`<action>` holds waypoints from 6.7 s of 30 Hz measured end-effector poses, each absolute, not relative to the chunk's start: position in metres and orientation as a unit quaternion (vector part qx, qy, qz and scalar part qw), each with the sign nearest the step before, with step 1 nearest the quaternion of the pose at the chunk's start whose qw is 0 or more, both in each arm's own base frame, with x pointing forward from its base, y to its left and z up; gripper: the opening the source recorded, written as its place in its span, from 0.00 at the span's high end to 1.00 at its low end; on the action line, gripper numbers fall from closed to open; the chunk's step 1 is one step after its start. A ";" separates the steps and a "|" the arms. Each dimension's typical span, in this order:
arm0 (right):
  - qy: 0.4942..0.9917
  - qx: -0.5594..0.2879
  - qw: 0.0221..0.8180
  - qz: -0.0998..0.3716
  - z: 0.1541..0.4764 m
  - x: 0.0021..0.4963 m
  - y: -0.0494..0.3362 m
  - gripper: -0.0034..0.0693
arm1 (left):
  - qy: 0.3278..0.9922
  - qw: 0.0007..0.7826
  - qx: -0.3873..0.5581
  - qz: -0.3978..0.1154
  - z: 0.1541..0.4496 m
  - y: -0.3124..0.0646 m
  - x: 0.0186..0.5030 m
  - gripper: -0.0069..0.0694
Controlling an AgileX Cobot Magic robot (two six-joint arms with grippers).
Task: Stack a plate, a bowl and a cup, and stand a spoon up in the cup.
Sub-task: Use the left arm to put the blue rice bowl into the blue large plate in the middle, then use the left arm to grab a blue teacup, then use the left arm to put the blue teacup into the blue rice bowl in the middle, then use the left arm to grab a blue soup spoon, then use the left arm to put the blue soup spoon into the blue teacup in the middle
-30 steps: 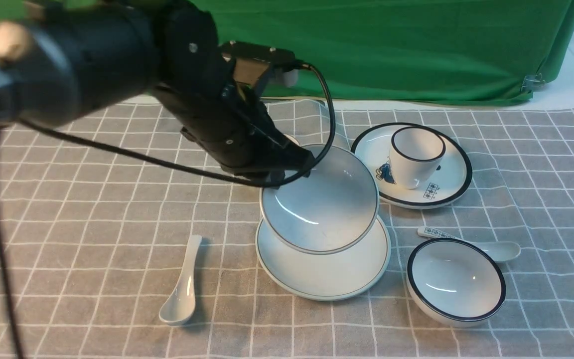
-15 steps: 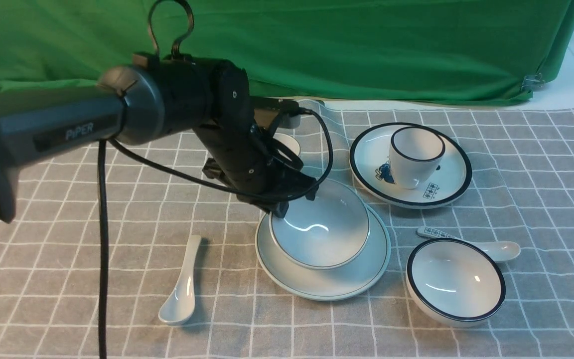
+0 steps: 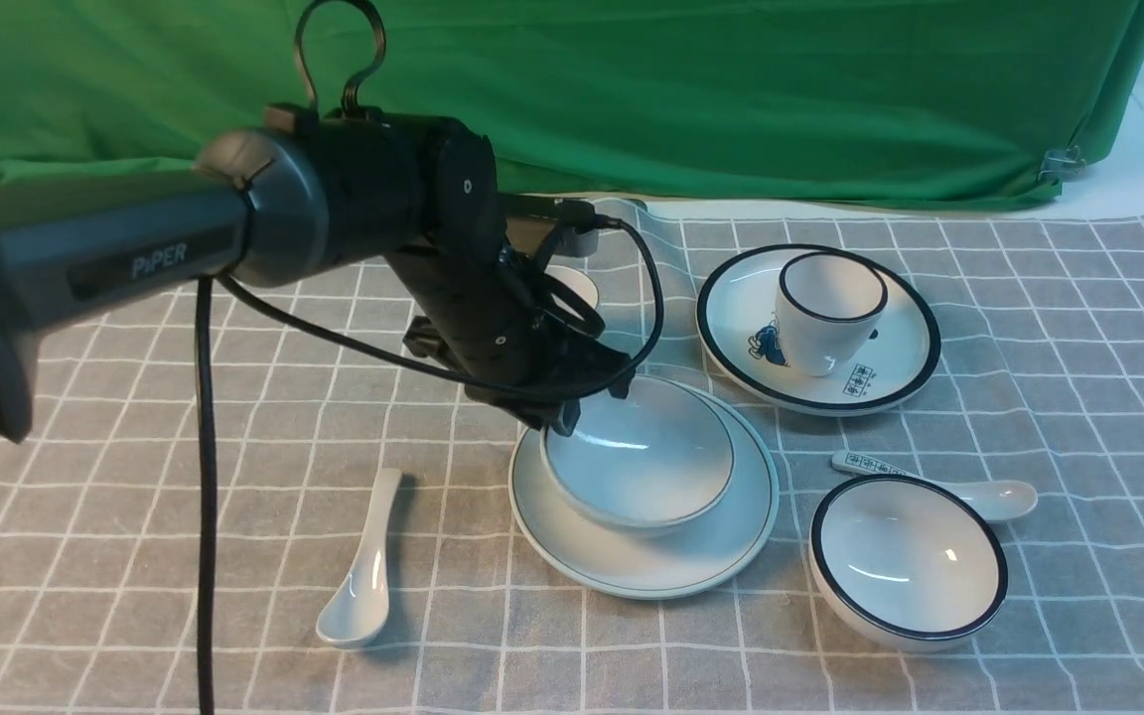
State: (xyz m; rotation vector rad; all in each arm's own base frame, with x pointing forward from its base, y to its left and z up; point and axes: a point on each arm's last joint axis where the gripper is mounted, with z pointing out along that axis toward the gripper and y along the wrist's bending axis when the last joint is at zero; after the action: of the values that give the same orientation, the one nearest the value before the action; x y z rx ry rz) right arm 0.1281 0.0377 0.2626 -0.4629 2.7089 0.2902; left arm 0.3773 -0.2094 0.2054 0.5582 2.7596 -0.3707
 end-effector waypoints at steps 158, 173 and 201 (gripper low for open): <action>0.952 -0.172 0.236 0.094 0.266 0.136 0.038 0.86 | 0.986 0.125 0.095 -0.051 0.199 -0.125 0.354 0.75; 0.950 -0.169 0.247 0.095 0.267 0.138 0.038 0.86 | 0.819 0.508 0.176 -0.199 0.338 -0.194 0.320 0.75; 0.947 -0.166 0.258 0.094 0.268 0.140 0.038 0.86 | 0.807 0.518 0.192 -0.208 0.239 -0.252 0.337 0.75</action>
State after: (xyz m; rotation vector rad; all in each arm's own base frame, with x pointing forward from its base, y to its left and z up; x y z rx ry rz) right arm 0.1399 0.0380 0.2679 -0.4514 2.5688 0.2546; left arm 0.3370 -0.2518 0.2392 0.4598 1.9370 -0.4980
